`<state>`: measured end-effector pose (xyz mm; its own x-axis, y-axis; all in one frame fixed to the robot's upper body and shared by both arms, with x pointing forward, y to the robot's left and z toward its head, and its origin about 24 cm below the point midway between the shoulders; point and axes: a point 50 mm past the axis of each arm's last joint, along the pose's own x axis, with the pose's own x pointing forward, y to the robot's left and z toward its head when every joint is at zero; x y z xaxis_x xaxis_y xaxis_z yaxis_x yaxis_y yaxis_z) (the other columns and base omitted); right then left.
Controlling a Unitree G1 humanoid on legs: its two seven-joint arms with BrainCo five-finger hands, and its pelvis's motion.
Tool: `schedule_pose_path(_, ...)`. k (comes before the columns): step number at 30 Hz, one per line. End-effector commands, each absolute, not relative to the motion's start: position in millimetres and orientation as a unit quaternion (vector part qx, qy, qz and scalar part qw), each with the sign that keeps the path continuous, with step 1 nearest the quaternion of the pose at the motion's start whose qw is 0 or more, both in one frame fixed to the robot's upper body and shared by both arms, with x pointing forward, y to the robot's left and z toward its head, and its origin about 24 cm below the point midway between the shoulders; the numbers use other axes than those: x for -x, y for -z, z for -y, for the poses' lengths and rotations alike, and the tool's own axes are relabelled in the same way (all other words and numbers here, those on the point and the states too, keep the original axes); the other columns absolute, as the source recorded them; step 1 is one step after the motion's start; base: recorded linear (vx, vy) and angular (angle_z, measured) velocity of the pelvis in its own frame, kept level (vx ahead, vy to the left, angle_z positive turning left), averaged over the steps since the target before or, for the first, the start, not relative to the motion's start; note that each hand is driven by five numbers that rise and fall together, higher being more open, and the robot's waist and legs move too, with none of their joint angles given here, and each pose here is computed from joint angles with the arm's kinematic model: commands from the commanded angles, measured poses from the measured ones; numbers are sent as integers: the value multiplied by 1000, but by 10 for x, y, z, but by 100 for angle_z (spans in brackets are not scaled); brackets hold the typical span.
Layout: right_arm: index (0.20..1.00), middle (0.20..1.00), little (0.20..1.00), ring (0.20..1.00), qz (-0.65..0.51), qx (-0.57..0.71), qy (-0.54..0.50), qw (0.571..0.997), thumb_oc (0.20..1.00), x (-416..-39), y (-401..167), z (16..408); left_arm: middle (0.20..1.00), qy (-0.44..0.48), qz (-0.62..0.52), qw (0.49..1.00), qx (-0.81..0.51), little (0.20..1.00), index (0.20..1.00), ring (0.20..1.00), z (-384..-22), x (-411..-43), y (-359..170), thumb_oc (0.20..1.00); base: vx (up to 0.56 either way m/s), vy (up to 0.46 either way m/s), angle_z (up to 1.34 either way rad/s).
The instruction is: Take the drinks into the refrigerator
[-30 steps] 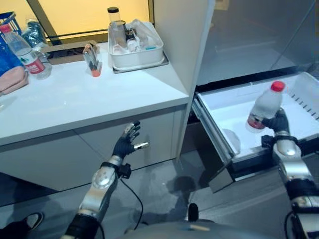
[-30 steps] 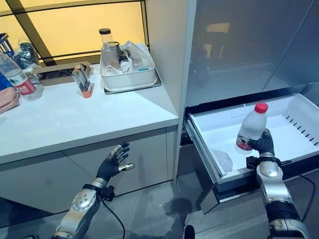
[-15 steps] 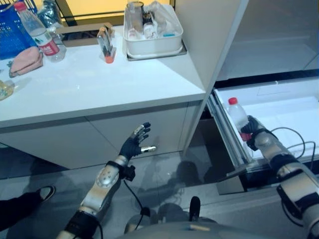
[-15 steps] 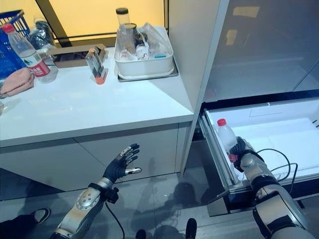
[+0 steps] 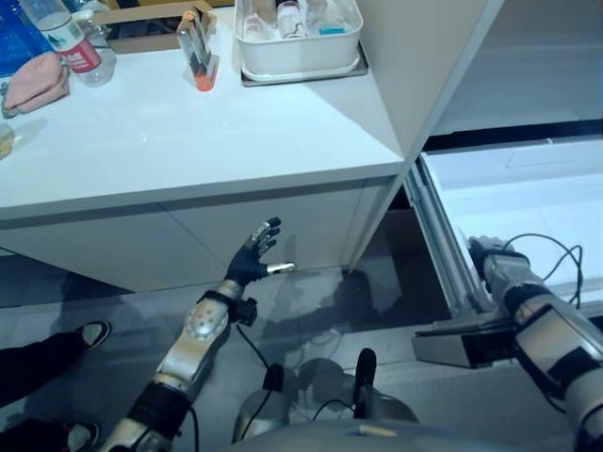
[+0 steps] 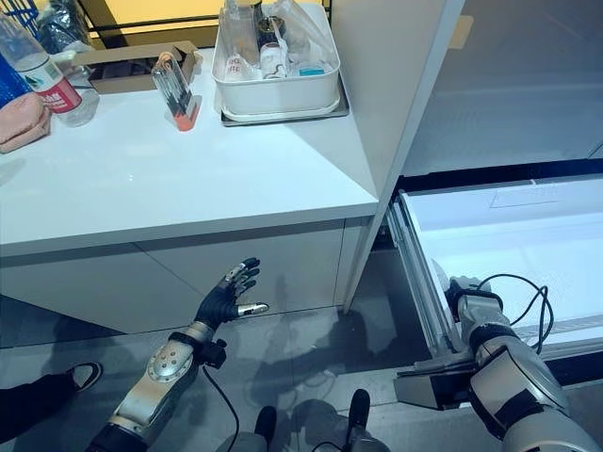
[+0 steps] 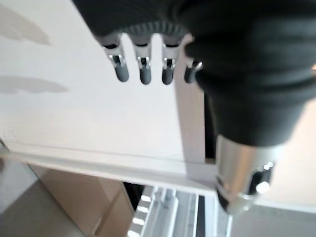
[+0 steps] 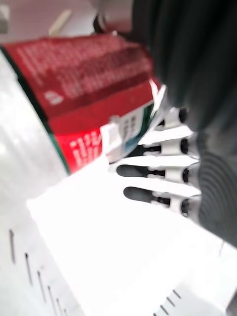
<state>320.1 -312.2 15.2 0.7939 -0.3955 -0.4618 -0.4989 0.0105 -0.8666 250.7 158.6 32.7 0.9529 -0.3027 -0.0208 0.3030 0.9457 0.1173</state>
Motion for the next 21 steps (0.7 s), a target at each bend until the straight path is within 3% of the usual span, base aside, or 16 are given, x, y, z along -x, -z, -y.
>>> schedule_pose_path(1, 200, 200, 200, 200, -196, 616, -125, 752, 200, -3455, 17, 2020, 1000, 155, 119, 978, -66, 1000, 1000, 1000, -1500, -2640, -791, 1000, -55, 20, 7)
schedule_pose_path(2, 200, 200, 200, 200, -196, 616, -124, 753, 200, -3456, 15, 2022, 1000, 156, 119, 978, -66, 1000, 1000, 1000, -1499, -2642, -793, 1000, -64, 17, 12)
schedule_pose_path(3, 310, 310, 310, 310, -196, 603, -97, 767, 310, -3486, -45, 2093, 1000, 153, 124, 978, -67, 1000, 1000, 1000, -1501, -2648, -814, 1000, -37, 7, 10)
schedule_pose_path(4, 570, 570, 570, 570, -196, 603, -97, 768, 570, -3487, -46, 2094, 1000, 153, 124, 978, -67, 1000, 1000, 1000, -1500, -2649, -815, 1000, -48, 7, 9)
schedule_pose_path(5, 1000, 1000, 1000, 1000, -192, 601, -93, 771, 1000, -3505, -75, 2094, 1000, 152, 126, 978, -67, 1000, 1000, 1000, -1505, -2650, -828, 1000, -27, 0, 3)
schedule_pose_path(9, 1000, 1000, 1000, 1000, -158, 553, -45, 817, 1000, -3563, -211, 2093, 1000, 137, 130, 979, -73, 1000, 1000, 1000, -1536, -2651, -839, 1000, -10, 2, 1)
schedule_pose_path(13, 1000, 1000, 1000, 1000, -84, 433, 22, 897, 1000, -3589, -460, 2097, 1000, 110, 136, 980, -93, 1000, 1000, 1000, -1612, -2658, -837, 1000, 0, 0, 0)
schedule_pose_path(16, 1000, 1000, 1000, 1000, -76, 413, 38, 907, 1000, -3576, -488, 2143, 1000, 109, 136, 980, -95, 1000, 1000, 1000, -1613, -2660, -833, 1000, -8, 10, -2)
schedule_pose_path(19, 1000, 1000, 1000, 1000, -25, 234, 125, 964, 1000, -3450, -608, 2366, 1000, 99, 139, 980, -104, 1000, 1000, 1000, -1656, -2670, -834, 1000, -4, 7, -1)
schedule_pose_path(21, 1000, 1000, 1000, 1000, -17, 213, 133, 968, 1000, -3398, -614, 2417, 1000, 99, 137, 980, -106, 1000, 1000, 1000, -1662, -2670, -826, 1000, 0, 0, 0)
